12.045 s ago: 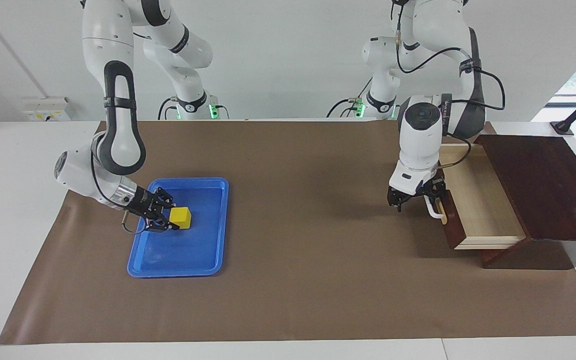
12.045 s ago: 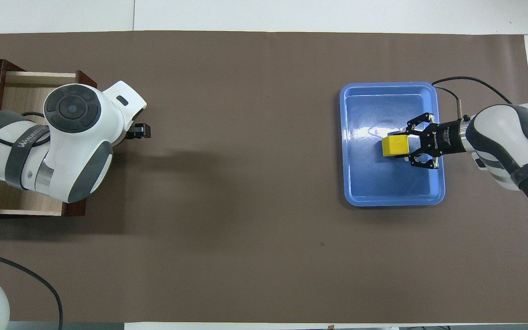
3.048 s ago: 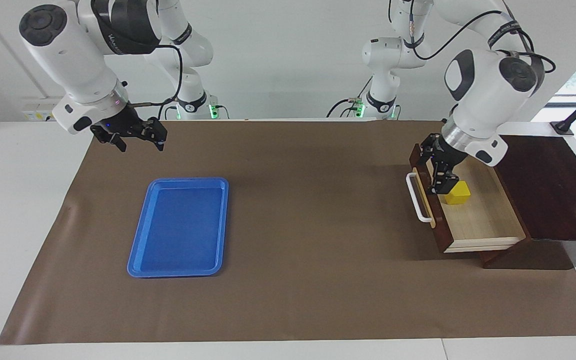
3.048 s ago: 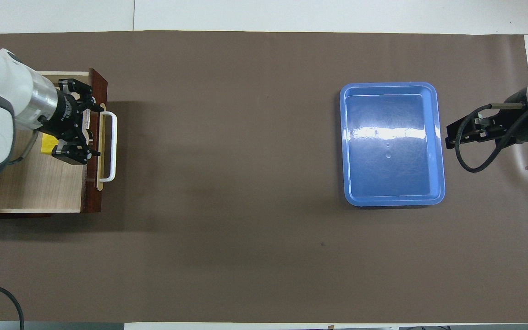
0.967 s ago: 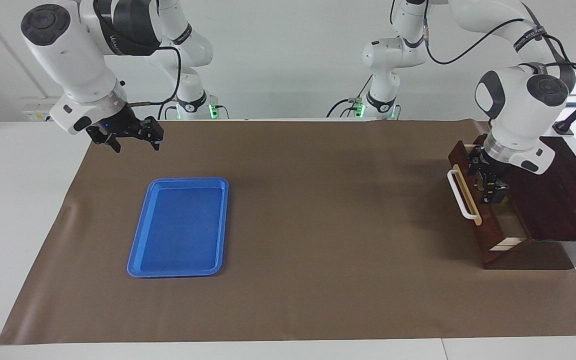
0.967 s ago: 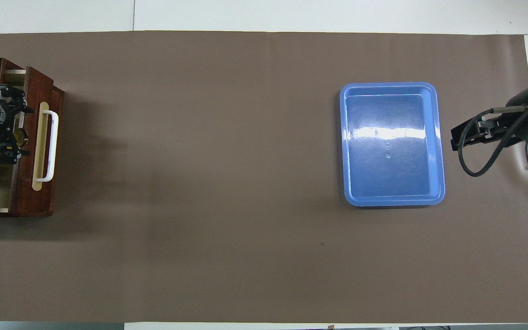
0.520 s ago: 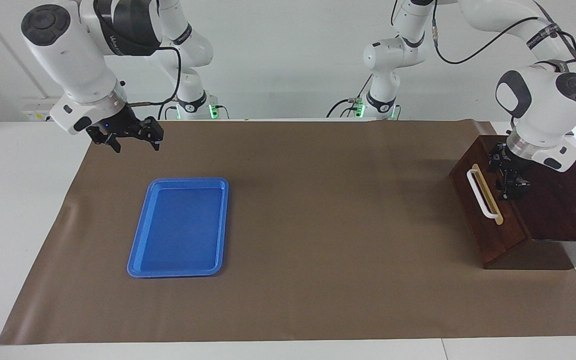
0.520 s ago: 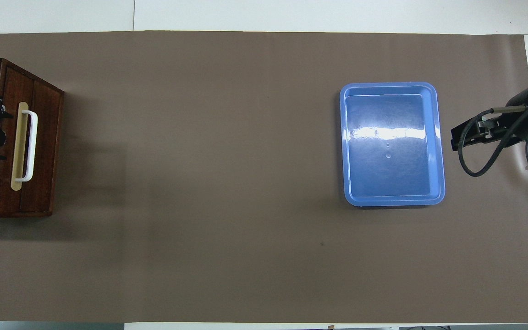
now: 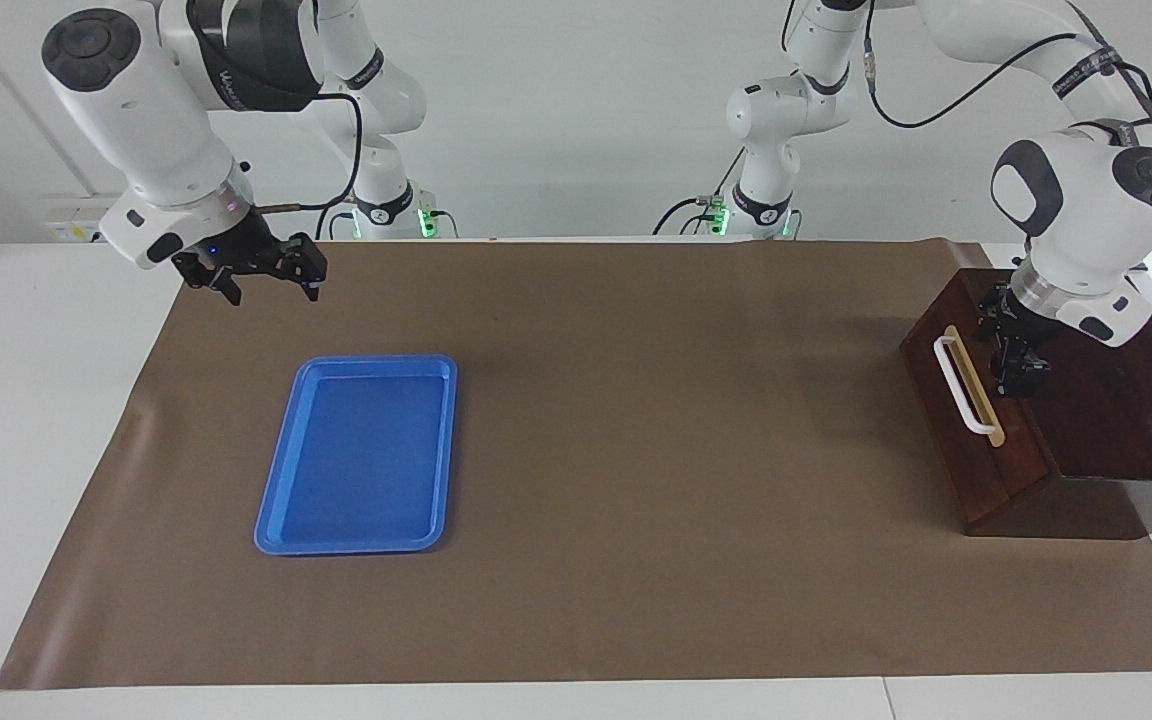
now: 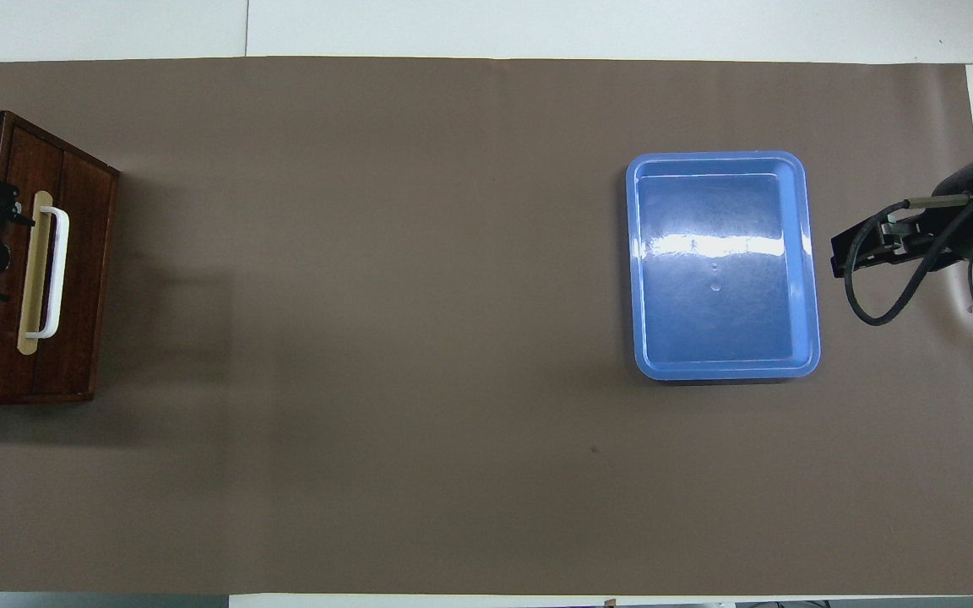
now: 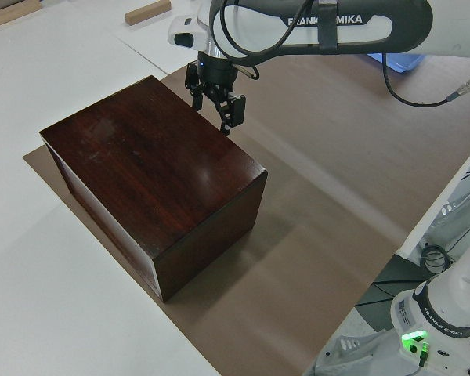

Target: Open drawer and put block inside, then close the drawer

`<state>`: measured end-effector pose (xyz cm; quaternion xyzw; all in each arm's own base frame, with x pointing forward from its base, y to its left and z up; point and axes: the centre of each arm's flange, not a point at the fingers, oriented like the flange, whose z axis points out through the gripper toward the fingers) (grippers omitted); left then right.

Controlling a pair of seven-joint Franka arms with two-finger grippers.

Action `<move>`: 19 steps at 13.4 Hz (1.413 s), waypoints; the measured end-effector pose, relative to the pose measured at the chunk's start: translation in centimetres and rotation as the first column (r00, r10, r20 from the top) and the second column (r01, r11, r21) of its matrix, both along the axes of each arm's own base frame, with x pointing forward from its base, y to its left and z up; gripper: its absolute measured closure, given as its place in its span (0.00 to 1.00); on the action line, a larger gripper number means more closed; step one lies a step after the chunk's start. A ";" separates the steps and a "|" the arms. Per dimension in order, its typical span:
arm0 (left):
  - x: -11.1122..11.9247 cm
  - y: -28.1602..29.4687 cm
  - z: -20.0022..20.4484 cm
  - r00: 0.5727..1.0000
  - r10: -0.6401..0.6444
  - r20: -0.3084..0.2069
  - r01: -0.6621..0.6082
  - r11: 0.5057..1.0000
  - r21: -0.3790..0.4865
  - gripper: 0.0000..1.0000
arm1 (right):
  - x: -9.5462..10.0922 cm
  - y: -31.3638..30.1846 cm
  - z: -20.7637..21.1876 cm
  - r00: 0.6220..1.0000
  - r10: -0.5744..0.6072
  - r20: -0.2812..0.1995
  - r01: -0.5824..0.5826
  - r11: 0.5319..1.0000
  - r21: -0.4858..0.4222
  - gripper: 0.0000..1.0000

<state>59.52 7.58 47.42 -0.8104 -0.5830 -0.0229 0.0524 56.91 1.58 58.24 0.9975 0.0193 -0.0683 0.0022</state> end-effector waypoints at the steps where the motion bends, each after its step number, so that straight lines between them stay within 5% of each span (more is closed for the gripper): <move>1: -0.2 0.1 0.5 0.997 -0.072 -0.011 0.072 0.997 -0.005 0.00 | 0.0 0.0 0.0 1.000 0.000 0.000 0.000 1.000 0.000 0.00; 4: -1.9 0.3 4.2 0.948 -0.317 -0.017 0.316 0.947 -0.064 0.00 | 0.0 0.0 0.0 1.000 0.000 0.000 0.000 1.000 0.000 0.00; 8: -4.7 -4.5 8.1 0.795 -0.606 -0.032 0.597 0.790 -0.137 0.00 | 0.0 0.0 0.1 1.000 0.000 0.001 0.000 1.000 0.000 0.00; 13: -5.8 -9.3 7.8 0.569 -0.819 -0.073 0.794 0.570 -0.211 0.00 | -0.1 0.0 0.2 1.000 0.000 0.003 0.000 1.000 0.000 0.00; 19: -4.3 -9.5 8.7 0.404 -0.913 -0.056 0.882 0.405 -0.241 0.00 | -0.1 0.0 0.2 1.000 0.000 0.004 0.000 1.000 0.000 0.00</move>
